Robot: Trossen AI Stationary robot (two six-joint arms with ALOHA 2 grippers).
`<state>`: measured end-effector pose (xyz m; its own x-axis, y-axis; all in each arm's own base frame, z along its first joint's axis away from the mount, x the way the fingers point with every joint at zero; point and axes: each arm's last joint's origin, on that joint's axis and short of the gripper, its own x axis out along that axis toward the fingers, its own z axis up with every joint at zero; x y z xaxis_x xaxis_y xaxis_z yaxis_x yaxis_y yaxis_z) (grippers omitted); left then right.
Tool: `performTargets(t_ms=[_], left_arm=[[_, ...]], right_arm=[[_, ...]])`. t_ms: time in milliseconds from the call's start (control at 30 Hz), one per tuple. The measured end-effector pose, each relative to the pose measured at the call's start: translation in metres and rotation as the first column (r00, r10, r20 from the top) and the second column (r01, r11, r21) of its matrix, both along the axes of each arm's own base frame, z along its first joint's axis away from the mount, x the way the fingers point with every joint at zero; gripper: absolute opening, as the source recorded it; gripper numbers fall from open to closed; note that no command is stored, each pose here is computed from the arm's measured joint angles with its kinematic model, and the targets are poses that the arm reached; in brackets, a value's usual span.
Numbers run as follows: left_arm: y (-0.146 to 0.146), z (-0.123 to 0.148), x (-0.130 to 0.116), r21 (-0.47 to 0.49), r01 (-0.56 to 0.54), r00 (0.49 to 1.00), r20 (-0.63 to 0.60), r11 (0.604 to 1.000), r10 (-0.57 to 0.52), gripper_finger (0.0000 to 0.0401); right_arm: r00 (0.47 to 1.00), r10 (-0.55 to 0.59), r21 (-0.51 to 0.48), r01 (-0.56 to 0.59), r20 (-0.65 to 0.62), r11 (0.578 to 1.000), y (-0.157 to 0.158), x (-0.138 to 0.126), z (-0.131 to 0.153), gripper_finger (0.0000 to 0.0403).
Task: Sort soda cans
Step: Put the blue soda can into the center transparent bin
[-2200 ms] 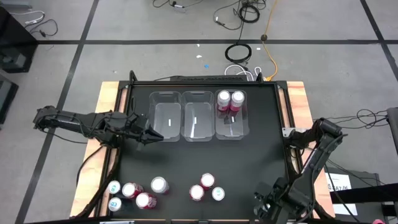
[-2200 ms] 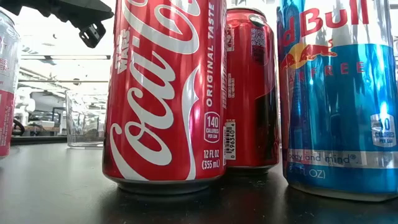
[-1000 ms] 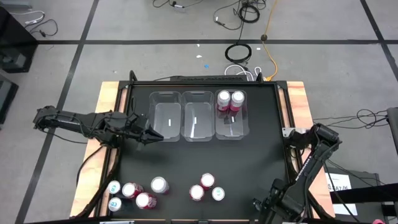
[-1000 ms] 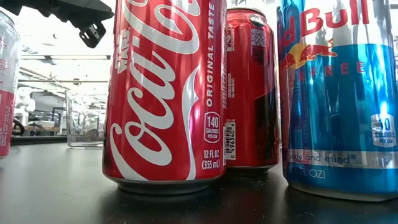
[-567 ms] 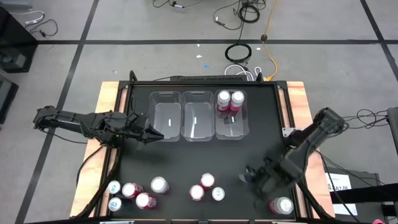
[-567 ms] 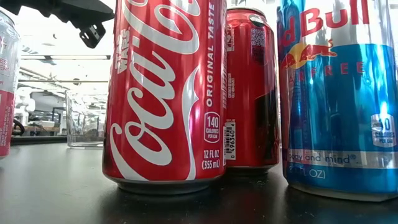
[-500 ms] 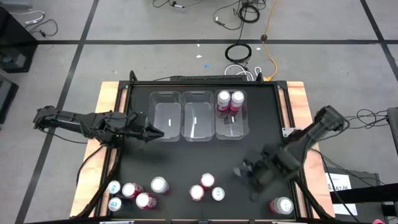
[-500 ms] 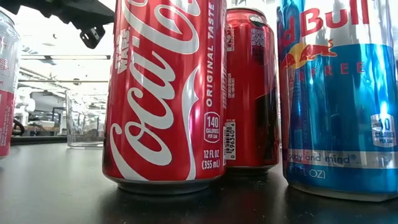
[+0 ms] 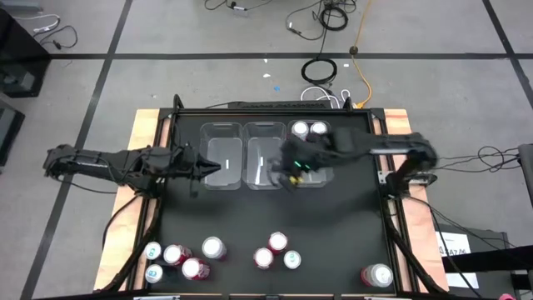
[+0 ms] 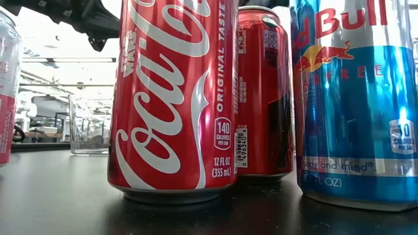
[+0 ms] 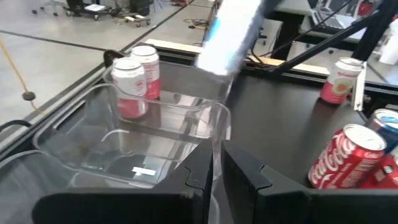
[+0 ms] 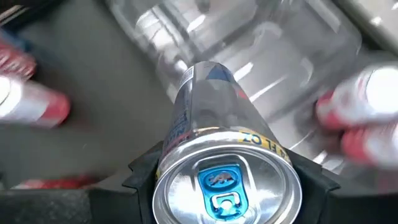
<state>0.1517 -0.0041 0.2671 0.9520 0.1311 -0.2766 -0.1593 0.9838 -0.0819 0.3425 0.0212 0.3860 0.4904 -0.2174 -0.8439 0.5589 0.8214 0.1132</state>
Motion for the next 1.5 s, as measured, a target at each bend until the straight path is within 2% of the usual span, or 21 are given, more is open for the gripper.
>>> performTargets(t_ms=[200, 333, 433, 567, 767, 1033, 1300, 1500], left_arm=[[0.005, 0.0, 0.0, 0.01, -0.008, 1.0, -0.007, 1.0, 0.009, 0.0042], [0.007, 0.0, 0.0, -0.002, 0.012, 1.0, -0.007, 1.0, -0.012, 0.0042], [0.008, 0.0, 0.0, -0.004, 0.01, 1.0, -0.006, 1.0, -0.01, 0.0042], [0.008, 0.0, 0.0, -0.016, 0.009, 1.0, -0.003, 1.0, -0.009, 0.0042], [0.008, 0.0, 0.0, -0.056, -0.002, 1.0, 0.003, 0.998, 0.003, 0.0042], [0.009, 0.001, 0.0, -0.047, -0.034, 0.999, 0.014, 0.998, 0.035, 0.0042], [0.009, 0.001, 0.0, -0.072, -0.042, 0.999, 0.016, 0.997, 0.043, 0.0042], [0.009, 0.001, 0.0, -0.071, -0.042, 0.999, 0.015, 0.997, 0.044, 0.0042]], right_arm=[[0.995, -0.021, -0.06, 0.015, -0.096, 0.998, -0.055, 0.049, -0.009, 0.0218], [0.986, -0.078, -0.054, 0.071, -0.144, 0.996, -0.094, 0.072, -0.03, 0.0218], [0.98, -0.101, 0.022, 0.106, -0.171, 0.994, -0.12, 0.08, -0.053, 0.0218], [0.95, -0.146, 0.041, 0.163, -0.276, 0.986, -0.143, 0.08, -0.076, 0.0218], [0.922, -0.189, 0.046, 0.216, -0.337, 0.975, -0.164, 0.075, -0.088, 0.0218], [0.889, -0.143, 0.054, 0.184, -0.436, 0.981, -0.182, 0.077, -0.115, 0.0218], [0.893, -0.118, 0.05, 0.154, -0.435, 0.987, -0.188, 0.08, -0.122, 0.0227], [0.894, -0.054, 0.075, 0.098, -0.444, 0.992, -0.191, 0.084, -0.132, 0.0229]])
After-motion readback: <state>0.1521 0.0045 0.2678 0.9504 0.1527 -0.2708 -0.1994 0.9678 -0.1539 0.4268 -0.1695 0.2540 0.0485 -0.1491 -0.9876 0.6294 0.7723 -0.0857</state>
